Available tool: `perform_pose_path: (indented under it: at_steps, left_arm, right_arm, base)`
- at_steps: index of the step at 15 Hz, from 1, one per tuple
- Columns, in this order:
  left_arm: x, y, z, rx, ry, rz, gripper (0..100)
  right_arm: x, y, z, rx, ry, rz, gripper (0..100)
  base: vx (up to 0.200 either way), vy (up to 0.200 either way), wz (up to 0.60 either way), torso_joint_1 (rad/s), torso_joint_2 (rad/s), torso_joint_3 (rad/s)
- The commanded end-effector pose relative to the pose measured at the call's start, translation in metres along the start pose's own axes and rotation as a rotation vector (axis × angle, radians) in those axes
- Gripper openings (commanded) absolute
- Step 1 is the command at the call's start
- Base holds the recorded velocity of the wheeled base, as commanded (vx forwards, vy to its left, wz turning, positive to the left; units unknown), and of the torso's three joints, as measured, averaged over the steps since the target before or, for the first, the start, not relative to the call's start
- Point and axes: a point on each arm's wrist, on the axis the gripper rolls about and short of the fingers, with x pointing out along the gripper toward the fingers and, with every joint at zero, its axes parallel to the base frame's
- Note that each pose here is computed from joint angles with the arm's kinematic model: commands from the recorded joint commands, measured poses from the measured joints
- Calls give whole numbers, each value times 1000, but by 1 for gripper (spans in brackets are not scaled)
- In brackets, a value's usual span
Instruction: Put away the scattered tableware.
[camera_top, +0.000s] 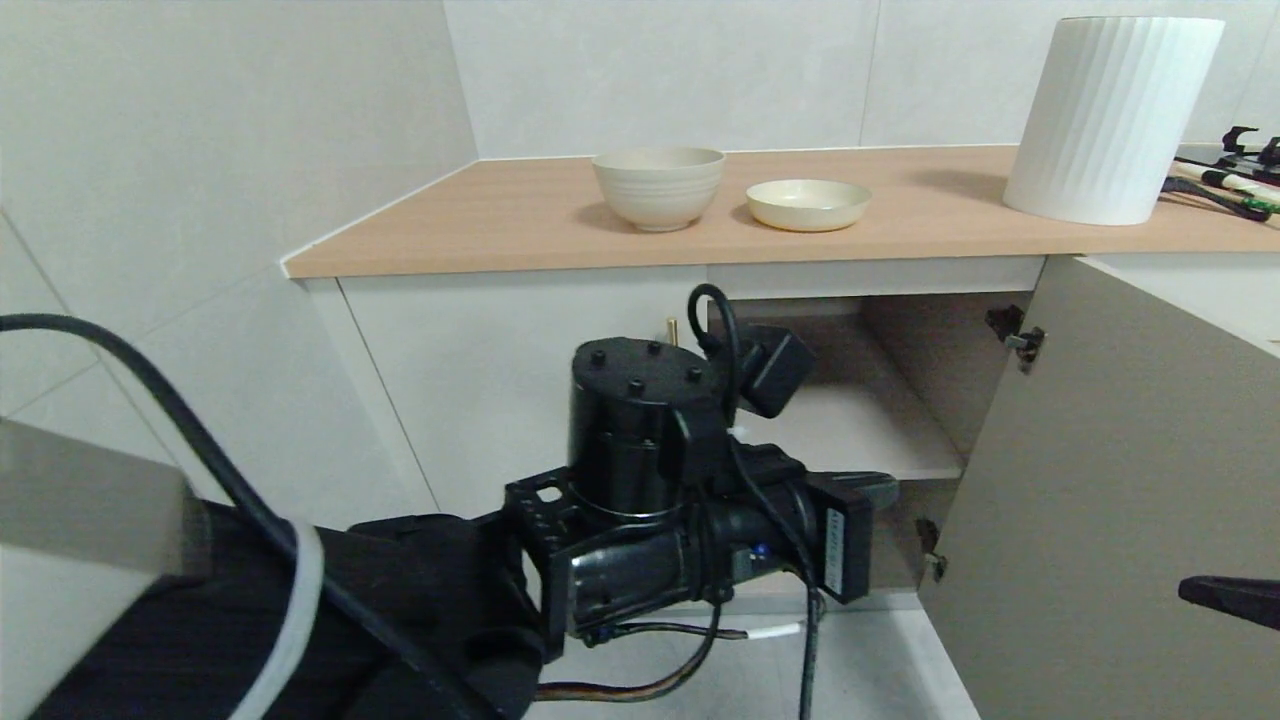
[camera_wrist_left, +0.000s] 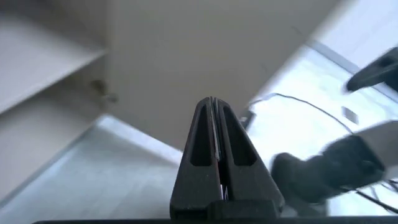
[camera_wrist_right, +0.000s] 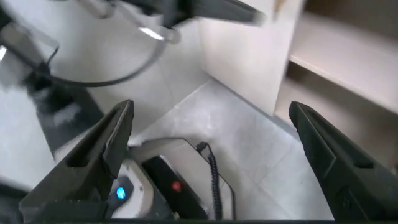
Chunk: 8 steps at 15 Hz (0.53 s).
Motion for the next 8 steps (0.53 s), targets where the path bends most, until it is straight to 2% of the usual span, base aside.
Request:
perform_pose_path:
  at_steps: [1, 3, 5, 8]
  left_arm:
    - [-43, 11, 18, 13, -50, 66, 0]
    - [-82, 19, 26, 45, -42, 142, 0]
    - [-109, 22, 30, 44, -31, 194, 0]
    - [-128, 25, 28, 28, -20, 234, 0]
  right_arm:
    - [12, -3, 8, 37, 21, -23, 100]
    - [27, -6, 15, 47, 56, -46, 100]
    - [36, -8, 17, 50, 80, -54, 100]
    - [52, -11, 24, 54, 107, -53, 100]
  base:
    - [0, 0, 0, 0, 0, 0]
    - [0, 0, 0, 0, 0, 0]
    - [0, 0, 0, 0, 0, 0]
    - [0, 0, 0, 0, 0, 0]
